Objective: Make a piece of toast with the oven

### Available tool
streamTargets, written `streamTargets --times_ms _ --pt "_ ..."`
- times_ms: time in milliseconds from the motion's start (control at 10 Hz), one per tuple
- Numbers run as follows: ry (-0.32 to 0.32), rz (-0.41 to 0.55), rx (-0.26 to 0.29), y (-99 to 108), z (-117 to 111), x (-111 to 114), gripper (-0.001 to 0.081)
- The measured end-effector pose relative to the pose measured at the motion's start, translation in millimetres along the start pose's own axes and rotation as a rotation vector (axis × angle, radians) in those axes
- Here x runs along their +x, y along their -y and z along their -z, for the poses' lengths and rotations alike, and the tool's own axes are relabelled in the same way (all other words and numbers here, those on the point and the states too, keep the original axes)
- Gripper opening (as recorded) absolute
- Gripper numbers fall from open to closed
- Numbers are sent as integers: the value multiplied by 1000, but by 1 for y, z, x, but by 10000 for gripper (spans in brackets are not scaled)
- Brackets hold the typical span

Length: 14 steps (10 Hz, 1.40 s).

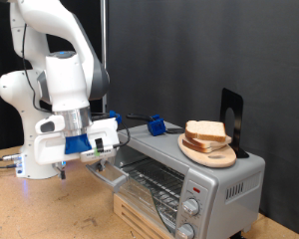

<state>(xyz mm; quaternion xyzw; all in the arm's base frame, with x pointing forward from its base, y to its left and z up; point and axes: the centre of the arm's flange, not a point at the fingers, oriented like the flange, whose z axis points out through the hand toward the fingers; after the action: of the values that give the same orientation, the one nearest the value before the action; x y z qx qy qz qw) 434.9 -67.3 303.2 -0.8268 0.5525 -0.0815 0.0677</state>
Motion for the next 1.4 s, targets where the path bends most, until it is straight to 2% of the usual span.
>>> streamTargets --times_ms 400,700,1100,1200,1400 --pt "-10 40 13 -2 -4 7 805" --pt "10 75 49 -6 -5 15 805" --pt "37 85 127 -13 2 28 805" --pt "30 71 126 -13 3 29 805" --pt "-15 17 82 -12 -2 33 805"
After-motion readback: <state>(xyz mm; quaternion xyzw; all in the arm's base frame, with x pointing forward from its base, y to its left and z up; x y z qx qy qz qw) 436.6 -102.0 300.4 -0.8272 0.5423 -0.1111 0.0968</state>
